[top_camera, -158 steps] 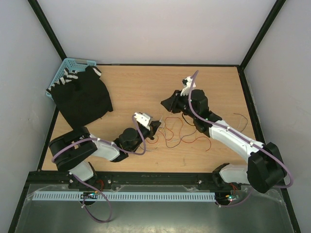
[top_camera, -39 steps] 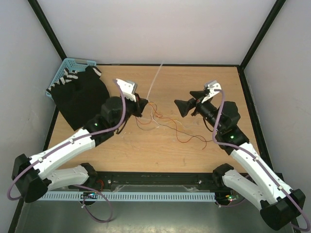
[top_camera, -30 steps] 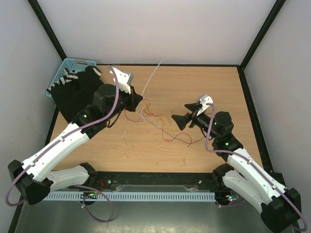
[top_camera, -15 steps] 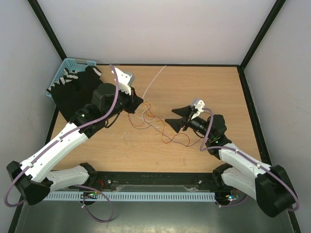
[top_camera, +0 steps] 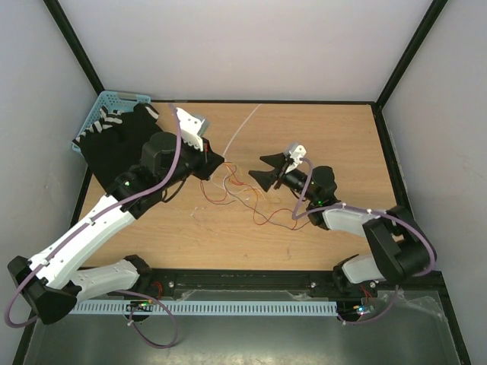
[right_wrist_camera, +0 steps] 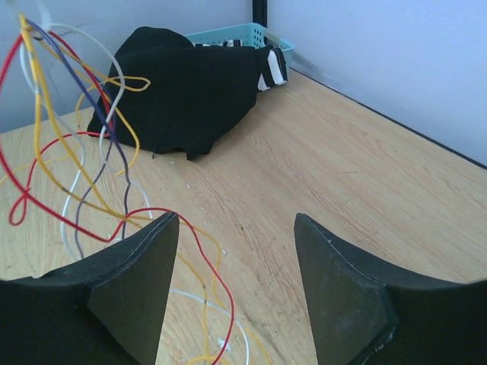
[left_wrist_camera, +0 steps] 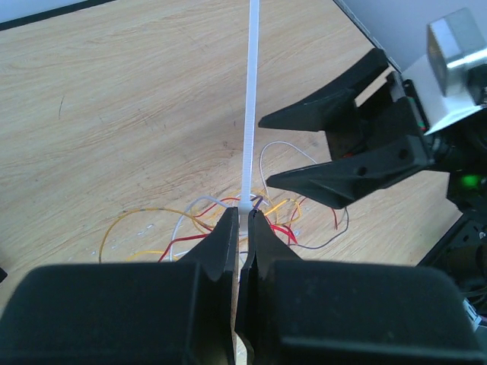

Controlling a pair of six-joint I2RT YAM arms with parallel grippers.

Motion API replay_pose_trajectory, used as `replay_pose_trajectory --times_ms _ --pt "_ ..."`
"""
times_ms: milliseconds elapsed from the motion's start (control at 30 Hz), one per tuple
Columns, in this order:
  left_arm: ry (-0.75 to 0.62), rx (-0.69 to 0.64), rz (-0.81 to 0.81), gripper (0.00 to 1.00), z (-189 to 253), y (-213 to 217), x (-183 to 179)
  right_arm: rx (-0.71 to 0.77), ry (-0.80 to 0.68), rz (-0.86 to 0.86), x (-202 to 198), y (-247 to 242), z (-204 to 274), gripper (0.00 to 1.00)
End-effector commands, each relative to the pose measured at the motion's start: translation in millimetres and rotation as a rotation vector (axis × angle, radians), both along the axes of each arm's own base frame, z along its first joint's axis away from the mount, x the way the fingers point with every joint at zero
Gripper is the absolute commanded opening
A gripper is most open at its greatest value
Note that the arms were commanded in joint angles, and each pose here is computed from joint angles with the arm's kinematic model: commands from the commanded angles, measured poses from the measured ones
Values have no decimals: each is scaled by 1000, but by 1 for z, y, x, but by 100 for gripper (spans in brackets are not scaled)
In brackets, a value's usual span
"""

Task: Zip-tie the wires
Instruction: Tie the cable at the center of the board, then adjust the cable at the center of the board.

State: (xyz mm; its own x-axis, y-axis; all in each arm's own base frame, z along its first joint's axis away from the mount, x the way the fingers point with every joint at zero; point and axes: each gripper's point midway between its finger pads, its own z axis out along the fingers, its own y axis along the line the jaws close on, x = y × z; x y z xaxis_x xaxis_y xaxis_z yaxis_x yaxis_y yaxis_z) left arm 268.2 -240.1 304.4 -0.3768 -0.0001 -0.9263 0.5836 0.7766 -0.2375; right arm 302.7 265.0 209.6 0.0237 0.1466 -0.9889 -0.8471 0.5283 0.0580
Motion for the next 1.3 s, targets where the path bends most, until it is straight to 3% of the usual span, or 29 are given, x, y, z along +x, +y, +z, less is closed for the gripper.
replay_pose_trajectory --times_ms 0,233,567,633,833,1000,1267 --pt "-18 -49 -13 0 10 -1 -2 83 -122 70 0 16 32 72" --pt "-13 -52 -6 0 7 -2 0 57 -138 248 -24 44 25 75" --pt "3 -59 -12 0 2 -5 -1 44 -176 301 -34 64 25 74" --pt "5 -61 -13 0 2 -5 -1 46 -185 292 -32 65 27 70" --pt "6 -58 -6 0 0 -3 -1 48 -195 298 -32 66 30 37" --pt "7 -54 -2 0 -2 -2 -1 48 -197 301 -34 65 31 1" --pt "9 -42 64 0 -7 20 5 11 -131 184 -26 49 20 0"
